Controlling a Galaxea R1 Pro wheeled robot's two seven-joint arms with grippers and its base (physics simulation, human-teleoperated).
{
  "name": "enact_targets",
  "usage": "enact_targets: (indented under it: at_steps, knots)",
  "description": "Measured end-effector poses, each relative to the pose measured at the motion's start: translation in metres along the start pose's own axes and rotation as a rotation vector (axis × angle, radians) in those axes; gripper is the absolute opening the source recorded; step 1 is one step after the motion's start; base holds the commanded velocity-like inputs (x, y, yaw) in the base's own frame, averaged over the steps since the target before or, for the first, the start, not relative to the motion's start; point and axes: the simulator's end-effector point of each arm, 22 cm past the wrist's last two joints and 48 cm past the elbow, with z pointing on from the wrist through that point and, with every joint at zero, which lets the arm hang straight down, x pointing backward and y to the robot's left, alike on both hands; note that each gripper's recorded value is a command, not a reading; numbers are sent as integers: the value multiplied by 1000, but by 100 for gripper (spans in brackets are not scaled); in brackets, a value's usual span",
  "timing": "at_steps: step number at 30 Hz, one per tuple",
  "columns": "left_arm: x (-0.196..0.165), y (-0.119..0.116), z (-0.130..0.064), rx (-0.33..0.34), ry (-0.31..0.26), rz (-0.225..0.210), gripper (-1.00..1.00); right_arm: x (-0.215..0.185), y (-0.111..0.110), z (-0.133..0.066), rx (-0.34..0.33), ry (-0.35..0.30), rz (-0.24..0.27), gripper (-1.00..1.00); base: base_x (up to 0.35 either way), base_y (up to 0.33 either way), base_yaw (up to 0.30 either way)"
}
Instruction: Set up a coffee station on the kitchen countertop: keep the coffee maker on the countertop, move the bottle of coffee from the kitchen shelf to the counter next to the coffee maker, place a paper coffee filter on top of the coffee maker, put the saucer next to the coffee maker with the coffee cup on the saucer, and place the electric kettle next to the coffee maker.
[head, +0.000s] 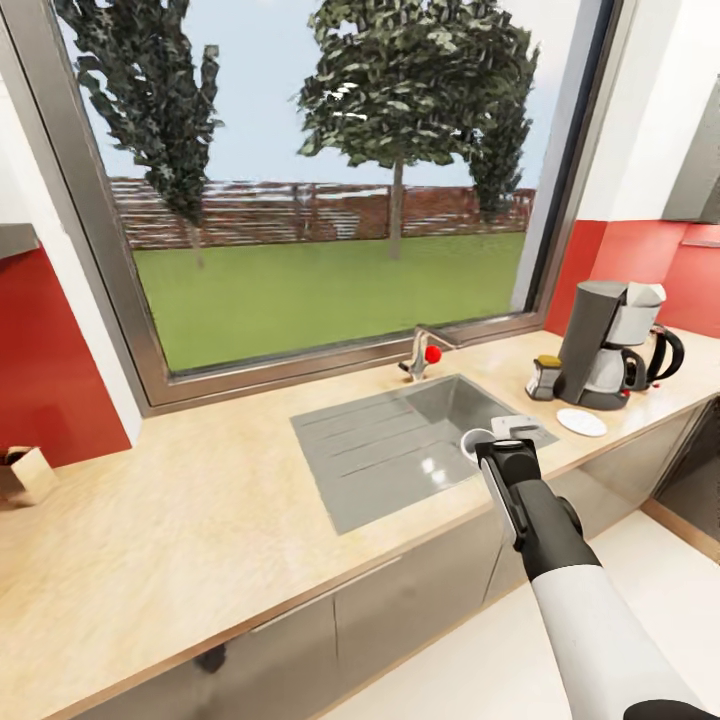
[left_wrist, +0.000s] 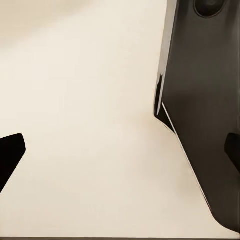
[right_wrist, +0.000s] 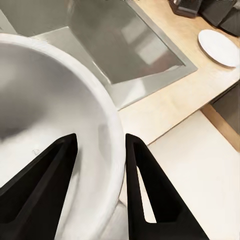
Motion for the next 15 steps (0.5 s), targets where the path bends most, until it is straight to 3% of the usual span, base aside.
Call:
enact_targets:
  at_steps: [15]
  knots:
    - [0, 0, 0, 0, 0, -1, 100, 0, 0, 0, 0, 0, 0, -100, 138, -269, 0]
